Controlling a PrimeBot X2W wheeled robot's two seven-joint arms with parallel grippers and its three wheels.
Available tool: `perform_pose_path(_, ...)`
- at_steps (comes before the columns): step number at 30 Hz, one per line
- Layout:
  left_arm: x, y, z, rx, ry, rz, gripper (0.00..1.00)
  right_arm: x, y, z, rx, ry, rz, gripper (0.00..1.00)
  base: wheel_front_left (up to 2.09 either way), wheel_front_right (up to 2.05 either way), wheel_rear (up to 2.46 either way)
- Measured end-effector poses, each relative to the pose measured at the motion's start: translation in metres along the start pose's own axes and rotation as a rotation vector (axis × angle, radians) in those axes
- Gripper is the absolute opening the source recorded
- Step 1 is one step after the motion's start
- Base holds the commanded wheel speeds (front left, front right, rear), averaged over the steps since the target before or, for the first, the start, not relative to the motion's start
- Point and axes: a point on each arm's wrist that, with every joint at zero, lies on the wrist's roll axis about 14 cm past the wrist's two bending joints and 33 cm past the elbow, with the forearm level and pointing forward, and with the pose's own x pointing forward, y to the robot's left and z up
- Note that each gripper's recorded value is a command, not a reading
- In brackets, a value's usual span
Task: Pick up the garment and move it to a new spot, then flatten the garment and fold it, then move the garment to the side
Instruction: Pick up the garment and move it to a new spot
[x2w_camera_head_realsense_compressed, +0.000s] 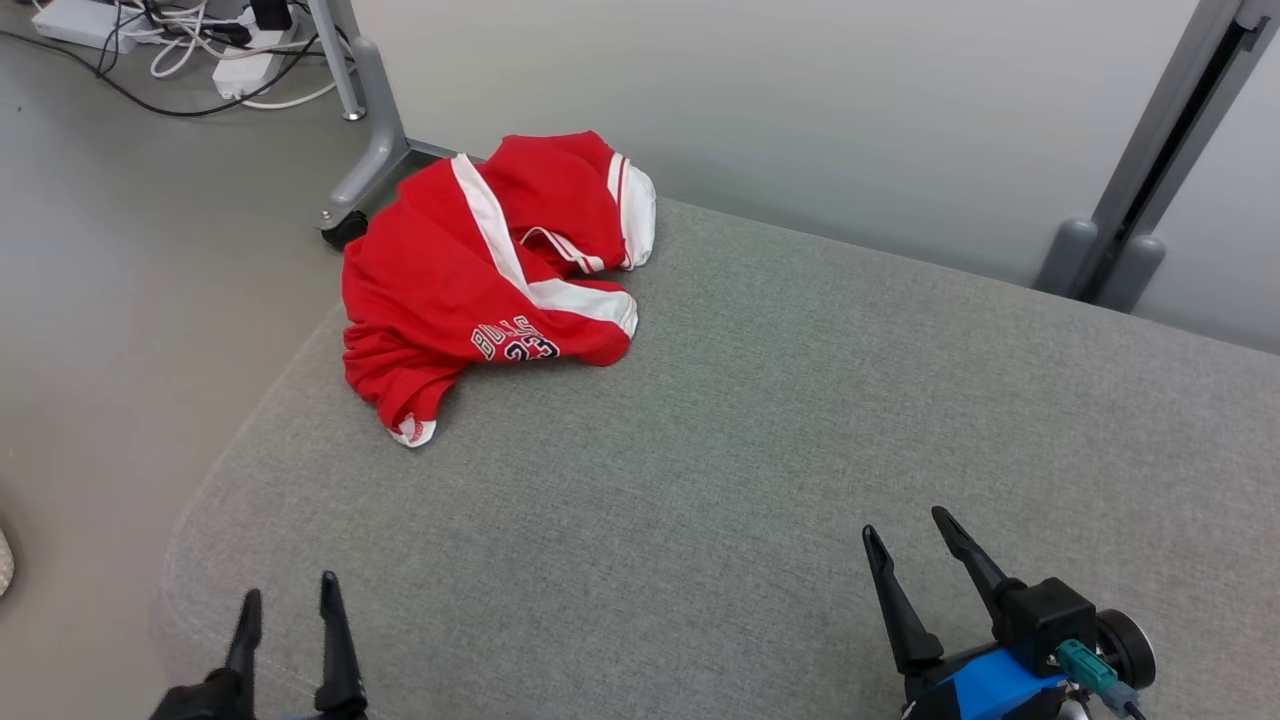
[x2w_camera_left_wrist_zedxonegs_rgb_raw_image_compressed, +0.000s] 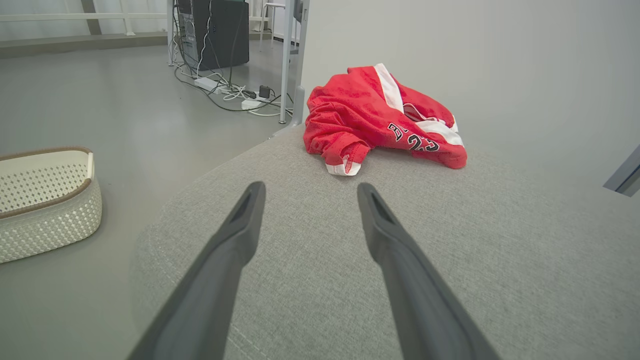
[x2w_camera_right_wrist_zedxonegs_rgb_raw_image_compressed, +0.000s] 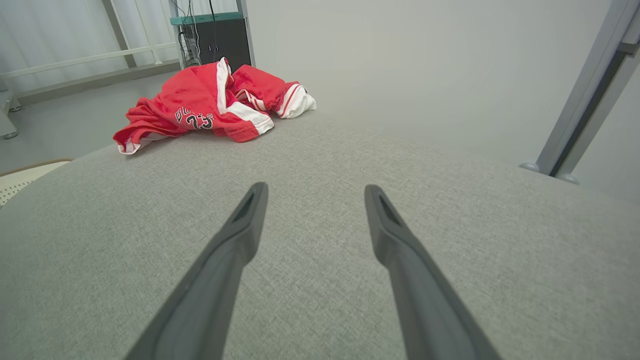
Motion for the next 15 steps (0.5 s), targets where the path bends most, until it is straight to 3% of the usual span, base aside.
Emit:
perform_pose_path(8,0.042,0.017,0.089,0.125,-0.238,0.013,1.0,-0.001,-0.025,0.003,0.0,-0.024,-0.065,1.0,0.0,0.0,0.0)
perform_pose_path(15,0.115,-0.009,0.185,0.342,-0.411,-0.112,1.0,0.002,-0.06,-0.01,-0.019,-0.003,-0.145,1.0,0.0,0.0,0.0)
